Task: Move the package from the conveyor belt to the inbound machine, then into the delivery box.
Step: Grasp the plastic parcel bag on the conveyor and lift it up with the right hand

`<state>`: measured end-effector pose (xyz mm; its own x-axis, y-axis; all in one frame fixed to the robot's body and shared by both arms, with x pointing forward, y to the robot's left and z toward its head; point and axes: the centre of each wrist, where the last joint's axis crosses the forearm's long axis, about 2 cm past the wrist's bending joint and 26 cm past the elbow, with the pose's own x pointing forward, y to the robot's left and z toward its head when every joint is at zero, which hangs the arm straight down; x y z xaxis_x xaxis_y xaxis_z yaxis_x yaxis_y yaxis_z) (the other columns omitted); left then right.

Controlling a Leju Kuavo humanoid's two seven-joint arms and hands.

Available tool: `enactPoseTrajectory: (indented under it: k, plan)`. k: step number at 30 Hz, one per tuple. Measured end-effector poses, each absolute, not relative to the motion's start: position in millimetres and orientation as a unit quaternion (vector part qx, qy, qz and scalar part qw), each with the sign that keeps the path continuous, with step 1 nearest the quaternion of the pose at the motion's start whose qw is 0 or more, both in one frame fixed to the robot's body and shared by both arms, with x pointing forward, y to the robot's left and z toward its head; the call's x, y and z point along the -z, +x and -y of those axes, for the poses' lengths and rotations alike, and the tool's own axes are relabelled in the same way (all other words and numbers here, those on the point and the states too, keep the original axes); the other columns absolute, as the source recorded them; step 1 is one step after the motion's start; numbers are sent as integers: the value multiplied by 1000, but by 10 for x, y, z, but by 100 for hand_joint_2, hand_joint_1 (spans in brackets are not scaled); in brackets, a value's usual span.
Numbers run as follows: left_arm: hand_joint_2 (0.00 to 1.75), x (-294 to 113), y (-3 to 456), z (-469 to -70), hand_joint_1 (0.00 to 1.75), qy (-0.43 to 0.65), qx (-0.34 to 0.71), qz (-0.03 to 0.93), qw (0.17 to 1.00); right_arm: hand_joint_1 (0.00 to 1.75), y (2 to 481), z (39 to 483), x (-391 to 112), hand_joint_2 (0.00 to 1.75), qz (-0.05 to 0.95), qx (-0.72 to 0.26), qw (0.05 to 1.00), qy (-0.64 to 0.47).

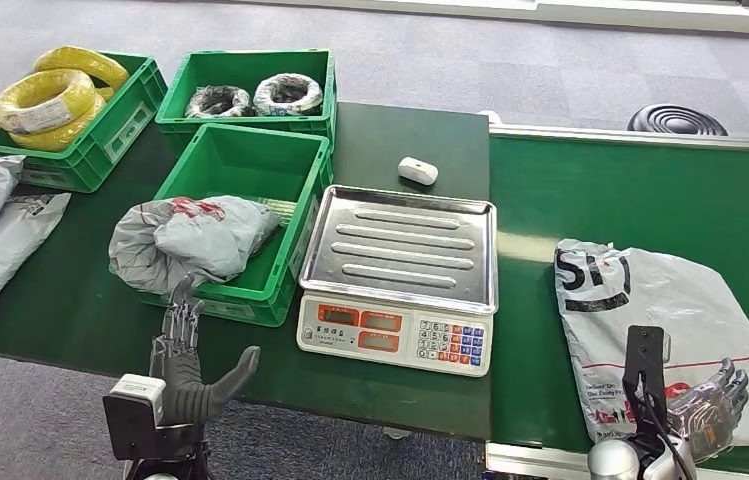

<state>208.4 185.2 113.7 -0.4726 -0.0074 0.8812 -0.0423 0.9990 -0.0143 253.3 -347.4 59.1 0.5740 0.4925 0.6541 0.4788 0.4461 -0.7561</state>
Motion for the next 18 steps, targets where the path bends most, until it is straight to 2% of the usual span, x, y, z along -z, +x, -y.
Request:
enactPoseTrajectory:
  k: [8, 18]
  plan:
    - [175, -1178, 2078, -1973, 0, 45, -17, 855, 516, 0, 2506, 3240, -695, 175, 434, -51, 719, -541]
    - [175, -1163, 2067, -2070, 0, 65, -20, 854, 517, 0, 2410, 3077, -732, 175, 437, -55, 744, -503]
